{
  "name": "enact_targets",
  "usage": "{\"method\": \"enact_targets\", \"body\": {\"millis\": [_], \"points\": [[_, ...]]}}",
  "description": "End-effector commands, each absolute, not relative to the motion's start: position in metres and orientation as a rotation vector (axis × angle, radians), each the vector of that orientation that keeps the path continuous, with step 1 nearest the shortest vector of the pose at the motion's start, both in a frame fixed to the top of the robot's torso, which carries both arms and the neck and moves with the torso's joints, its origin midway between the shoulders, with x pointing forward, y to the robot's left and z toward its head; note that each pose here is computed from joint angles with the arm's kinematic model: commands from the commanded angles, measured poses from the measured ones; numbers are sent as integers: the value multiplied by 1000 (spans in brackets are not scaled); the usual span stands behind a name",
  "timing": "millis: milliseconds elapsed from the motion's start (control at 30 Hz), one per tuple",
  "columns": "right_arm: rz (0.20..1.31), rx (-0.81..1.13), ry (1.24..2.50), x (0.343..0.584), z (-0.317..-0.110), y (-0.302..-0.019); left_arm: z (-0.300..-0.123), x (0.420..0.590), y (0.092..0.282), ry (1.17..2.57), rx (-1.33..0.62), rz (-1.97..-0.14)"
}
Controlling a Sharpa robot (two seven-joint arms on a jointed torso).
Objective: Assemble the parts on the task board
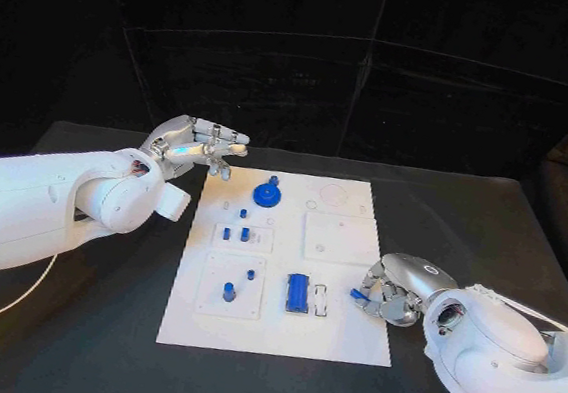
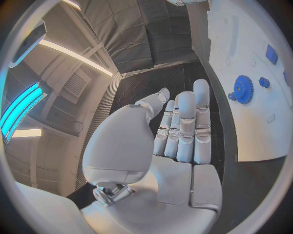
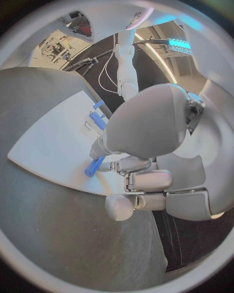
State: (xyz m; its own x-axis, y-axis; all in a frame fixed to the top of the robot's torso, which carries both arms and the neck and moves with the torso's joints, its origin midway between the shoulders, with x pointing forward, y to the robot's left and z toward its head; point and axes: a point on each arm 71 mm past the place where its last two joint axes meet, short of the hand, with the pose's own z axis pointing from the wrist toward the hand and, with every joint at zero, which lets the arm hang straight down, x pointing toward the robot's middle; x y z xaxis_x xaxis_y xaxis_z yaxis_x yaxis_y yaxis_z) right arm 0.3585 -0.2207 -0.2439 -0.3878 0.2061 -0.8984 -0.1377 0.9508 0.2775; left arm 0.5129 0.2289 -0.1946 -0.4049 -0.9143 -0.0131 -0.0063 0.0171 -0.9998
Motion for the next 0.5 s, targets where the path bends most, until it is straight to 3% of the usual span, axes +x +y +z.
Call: {"method": "enact_targets", "body": {"millis": [33,500], "points": [[476,230,1929,357,-242,-219,-194,513,227,1530,-977,-1507],[541,335,1996,357,-248,-210,-195,512,226,1541,-974,-1519]]}}
